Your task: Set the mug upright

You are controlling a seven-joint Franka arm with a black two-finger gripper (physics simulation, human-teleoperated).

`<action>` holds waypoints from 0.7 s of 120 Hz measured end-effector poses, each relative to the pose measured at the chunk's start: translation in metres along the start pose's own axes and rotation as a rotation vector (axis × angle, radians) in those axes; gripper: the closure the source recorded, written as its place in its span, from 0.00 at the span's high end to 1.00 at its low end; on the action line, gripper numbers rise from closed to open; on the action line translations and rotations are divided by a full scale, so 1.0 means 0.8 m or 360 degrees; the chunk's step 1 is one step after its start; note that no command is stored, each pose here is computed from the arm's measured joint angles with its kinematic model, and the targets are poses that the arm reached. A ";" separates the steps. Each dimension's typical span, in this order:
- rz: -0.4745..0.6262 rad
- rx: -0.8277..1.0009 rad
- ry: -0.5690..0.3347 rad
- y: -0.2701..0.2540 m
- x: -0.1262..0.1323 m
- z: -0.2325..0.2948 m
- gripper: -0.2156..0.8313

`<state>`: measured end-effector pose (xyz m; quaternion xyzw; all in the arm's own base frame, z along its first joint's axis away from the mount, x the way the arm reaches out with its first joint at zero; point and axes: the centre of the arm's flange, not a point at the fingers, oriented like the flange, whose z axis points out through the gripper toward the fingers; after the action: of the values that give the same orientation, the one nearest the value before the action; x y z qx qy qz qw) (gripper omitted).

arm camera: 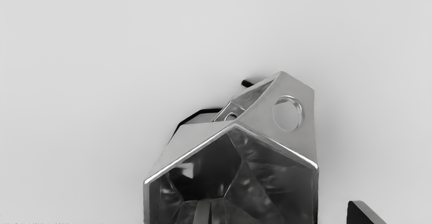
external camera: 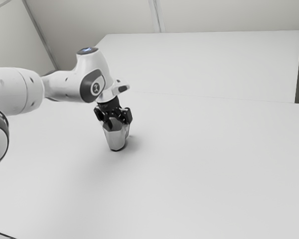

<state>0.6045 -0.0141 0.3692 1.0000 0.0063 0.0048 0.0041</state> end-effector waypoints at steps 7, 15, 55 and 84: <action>0.0007 -0.0005 0.0021 0.004 -0.002 -0.015 0.65; 0.0023 -0.0013 0.0048 0.011 -0.005 -0.034 0.69; 0.0132 0.0039 0.0200 0.032 -0.021 -0.141 0.77; 0.0145 0.0117 0.0258 0.021 -0.016 -0.216 0.79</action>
<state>0.5904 -0.0299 0.5421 0.9950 -0.0387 0.0857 -0.0332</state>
